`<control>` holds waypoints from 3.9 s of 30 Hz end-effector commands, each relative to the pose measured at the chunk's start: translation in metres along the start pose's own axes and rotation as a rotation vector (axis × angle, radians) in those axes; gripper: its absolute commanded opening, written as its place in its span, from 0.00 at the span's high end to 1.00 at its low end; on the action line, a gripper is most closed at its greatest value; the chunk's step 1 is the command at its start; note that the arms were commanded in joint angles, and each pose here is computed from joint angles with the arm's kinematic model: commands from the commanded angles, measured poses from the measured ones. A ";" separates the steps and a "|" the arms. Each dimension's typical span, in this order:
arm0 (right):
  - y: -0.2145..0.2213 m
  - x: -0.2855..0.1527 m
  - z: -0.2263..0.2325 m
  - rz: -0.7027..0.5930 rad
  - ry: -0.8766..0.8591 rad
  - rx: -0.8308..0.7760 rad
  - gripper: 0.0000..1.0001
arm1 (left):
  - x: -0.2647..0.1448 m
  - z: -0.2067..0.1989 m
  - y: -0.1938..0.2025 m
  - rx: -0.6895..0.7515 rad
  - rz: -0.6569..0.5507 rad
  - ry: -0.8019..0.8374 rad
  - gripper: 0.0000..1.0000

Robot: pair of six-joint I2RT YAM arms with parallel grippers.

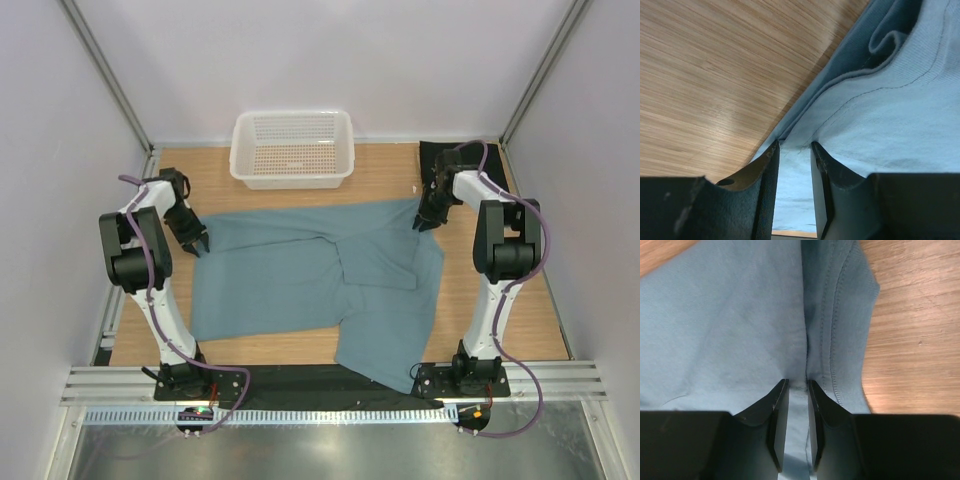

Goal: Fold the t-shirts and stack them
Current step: Fold the tshirt

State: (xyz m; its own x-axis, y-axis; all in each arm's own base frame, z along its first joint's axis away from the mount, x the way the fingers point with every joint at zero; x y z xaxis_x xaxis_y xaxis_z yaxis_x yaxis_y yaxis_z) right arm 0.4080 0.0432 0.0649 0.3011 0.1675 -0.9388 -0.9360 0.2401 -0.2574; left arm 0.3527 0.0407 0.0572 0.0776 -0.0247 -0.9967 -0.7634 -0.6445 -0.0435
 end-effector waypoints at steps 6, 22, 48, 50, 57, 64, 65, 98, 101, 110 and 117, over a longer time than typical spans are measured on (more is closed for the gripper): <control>-0.006 -0.001 0.002 -0.010 -0.002 -0.013 0.74 | 0.012 0.008 0.001 -0.012 0.029 -0.054 0.69; -0.018 -0.016 -0.024 -0.065 0.089 0.054 0.99 | 0.032 0.028 0.006 0.019 0.063 -0.179 0.69; 0.039 -0.072 0.015 -0.014 -0.010 -0.075 0.60 | -0.062 -0.023 -0.006 -0.016 -0.089 0.141 0.50; 0.042 -0.068 0.023 -0.019 -0.036 -0.086 0.57 | -0.066 -0.040 -0.012 -0.009 -0.114 0.228 0.52; 0.043 -0.065 0.058 -0.015 -0.127 -0.139 0.52 | -0.038 -0.072 -0.014 0.011 -0.055 0.253 0.53; 0.026 -0.045 0.071 -0.064 -0.136 -0.156 0.52 | -0.015 -0.065 0.002 0.013 -0.001 0.205 0.56; 0.022 -0.037 0.072 -0.048 -0.132 -0.154 0.52 | -0.018 -0.061 0.004 0.019 -0.010 0.192 0.55; 0.098 -0.087 0.020 0.032 -0.114 -0.044 0.50 | -0.016 0.006 0.011 0.086 -0.113 -0.143 0.58; 0.102 -0.086 0.020 0.044 -0.118 -0.046 0.50 | -0.009 0.005 0.009 0.091 -0.111 -0.145 0.59; 0.116 -0.082 0.018 0.076 -0.133 -0.037 0.50 | -0.006 0.006 0.009 0.088 -0.124 -0.123 0.61; 0.131 -0.082 0.014 0.117 -0.130 -0.029 0.51 | -0.035 0.000 0.016 0.056 -0.134 -0.061 0.57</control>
State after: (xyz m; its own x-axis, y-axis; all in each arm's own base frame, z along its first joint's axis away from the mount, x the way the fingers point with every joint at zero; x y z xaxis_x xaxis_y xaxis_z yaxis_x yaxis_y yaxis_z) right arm 0.2719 0.0726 0.1015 0.2027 0.2960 -0.9334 -0.9703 0.1889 -0.1508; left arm 0.3373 0.0329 0.0617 0.0665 0.1224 -0.9902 -0.8070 -0.5771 -0.1255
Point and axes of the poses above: each gripper's point midway between its finger pads, its own x axis out along the fingers, its own z axis along the line the jaws close on, y = z × x, the point moved 4 cm from there along -x, back along the fingers, and after that the axes turned 6 degrees about -x, right-handed, at the moved point
